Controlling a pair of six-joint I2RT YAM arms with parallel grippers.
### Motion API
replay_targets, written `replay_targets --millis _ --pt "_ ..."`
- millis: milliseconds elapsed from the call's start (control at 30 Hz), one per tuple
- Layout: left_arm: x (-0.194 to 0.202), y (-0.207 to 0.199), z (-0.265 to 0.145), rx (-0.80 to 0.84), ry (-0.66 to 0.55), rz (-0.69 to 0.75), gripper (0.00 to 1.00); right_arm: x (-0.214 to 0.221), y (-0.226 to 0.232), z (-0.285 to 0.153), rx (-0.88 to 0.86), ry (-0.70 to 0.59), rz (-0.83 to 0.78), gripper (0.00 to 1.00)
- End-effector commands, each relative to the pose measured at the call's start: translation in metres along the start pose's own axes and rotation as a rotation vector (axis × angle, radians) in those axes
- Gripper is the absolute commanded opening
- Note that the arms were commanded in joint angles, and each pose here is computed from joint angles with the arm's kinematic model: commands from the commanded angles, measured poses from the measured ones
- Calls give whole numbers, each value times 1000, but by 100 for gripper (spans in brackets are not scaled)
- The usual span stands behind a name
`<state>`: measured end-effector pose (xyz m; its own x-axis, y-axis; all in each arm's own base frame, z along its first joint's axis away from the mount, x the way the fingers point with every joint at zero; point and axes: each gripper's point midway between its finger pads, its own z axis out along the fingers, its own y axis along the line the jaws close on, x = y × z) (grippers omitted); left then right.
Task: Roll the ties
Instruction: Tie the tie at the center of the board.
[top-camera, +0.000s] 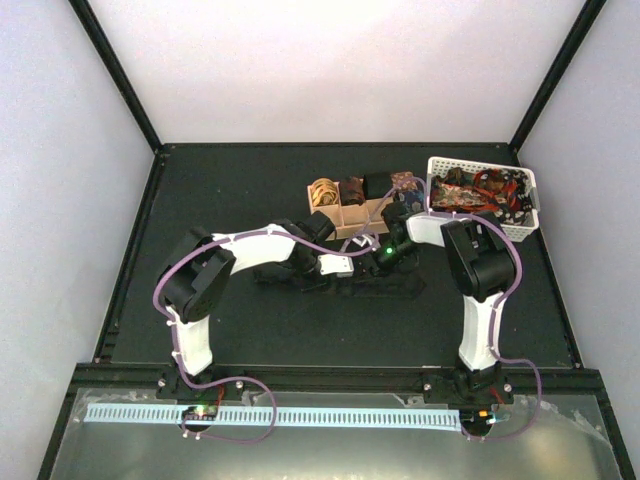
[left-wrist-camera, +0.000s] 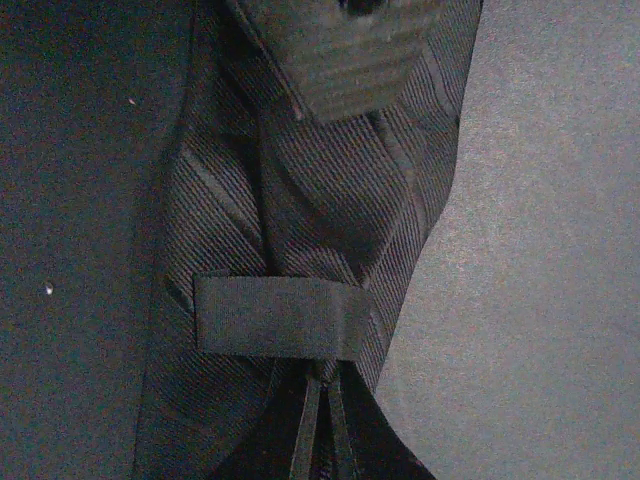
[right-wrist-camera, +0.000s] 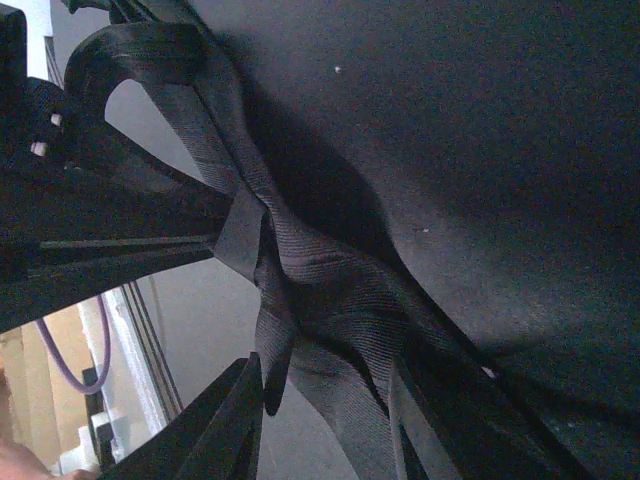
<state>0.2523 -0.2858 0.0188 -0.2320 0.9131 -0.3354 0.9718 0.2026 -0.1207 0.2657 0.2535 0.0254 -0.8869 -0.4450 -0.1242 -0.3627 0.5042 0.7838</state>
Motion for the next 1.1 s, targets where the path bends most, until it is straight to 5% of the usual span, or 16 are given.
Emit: replay_targets --millis 0,533,1067 --pt "-11 -1 2 26 -26 -1 2 3 -8 14 18 28 19 38" --pt "-9 -1 2 22 -17 4 2 -3 14 -3 2 0 -44 17" --pt "-10 1 2 19 -20 0 2 -4 11 8 -36 26 -10 25"
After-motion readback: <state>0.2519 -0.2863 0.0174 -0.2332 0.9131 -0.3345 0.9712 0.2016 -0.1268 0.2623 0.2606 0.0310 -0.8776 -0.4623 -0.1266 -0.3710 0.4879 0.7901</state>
